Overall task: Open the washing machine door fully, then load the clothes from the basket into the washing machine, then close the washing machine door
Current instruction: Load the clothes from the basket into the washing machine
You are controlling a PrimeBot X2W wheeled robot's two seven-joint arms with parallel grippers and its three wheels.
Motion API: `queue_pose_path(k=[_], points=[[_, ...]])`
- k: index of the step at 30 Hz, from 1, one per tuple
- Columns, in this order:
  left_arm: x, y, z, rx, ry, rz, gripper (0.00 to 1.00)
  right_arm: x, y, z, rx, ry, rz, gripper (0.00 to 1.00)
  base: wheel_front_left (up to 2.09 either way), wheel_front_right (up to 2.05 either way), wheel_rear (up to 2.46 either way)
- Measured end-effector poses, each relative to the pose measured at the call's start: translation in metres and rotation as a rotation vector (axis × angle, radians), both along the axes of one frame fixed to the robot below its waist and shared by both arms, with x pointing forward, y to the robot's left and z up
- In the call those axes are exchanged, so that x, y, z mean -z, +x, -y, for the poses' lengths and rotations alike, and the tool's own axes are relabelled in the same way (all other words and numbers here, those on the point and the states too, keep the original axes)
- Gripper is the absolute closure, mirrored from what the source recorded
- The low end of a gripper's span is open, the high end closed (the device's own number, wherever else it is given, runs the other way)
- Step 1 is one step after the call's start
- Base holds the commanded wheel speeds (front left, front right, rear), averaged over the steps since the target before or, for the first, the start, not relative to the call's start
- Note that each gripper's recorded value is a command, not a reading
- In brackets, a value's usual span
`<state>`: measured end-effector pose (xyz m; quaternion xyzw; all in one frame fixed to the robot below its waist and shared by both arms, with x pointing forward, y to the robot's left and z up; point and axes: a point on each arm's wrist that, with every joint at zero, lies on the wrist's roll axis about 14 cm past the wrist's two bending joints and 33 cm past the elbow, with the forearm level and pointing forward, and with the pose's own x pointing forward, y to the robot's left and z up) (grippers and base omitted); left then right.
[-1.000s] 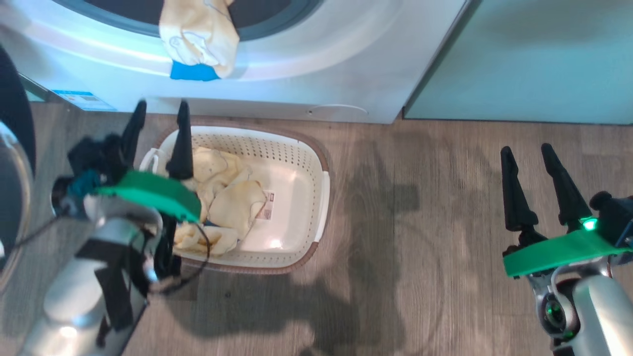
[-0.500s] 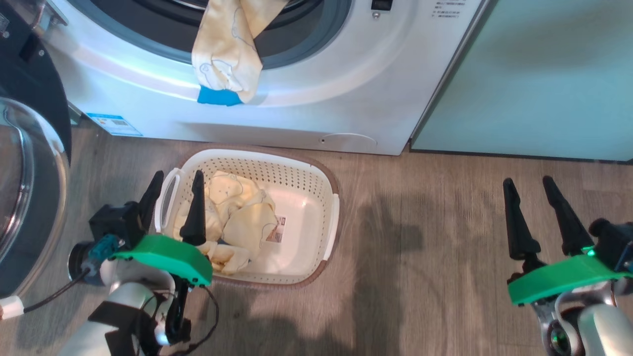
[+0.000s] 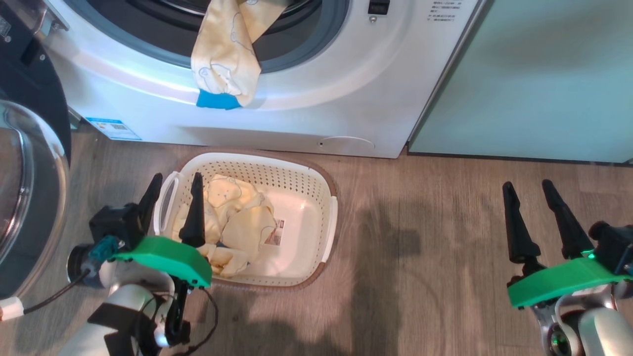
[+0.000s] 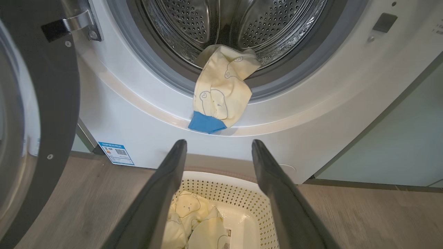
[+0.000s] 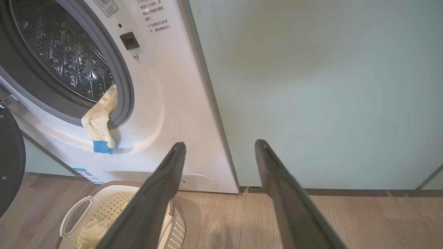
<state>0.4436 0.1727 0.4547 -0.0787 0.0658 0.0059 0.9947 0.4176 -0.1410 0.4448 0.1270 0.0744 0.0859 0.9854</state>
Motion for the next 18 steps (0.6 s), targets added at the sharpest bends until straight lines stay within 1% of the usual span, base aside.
queue_pose_path(k=[9, 18], points=[[0.01, 0.006, 0.003, 0.013, -0.007, -0.022, 0.0, 0.007, 0.001, 0.002, 0.005, -0.001, -0.016, 0.0, 0.0, 0.0, 0.0], [0.025, 0.04, 0.012, 0.068, -0.003, -0.041, 0.0, 0.026, 0.004, 0.002, 0.007, -0.002, -0.062, 0.0, 0.0, 0.0, 0.0]])
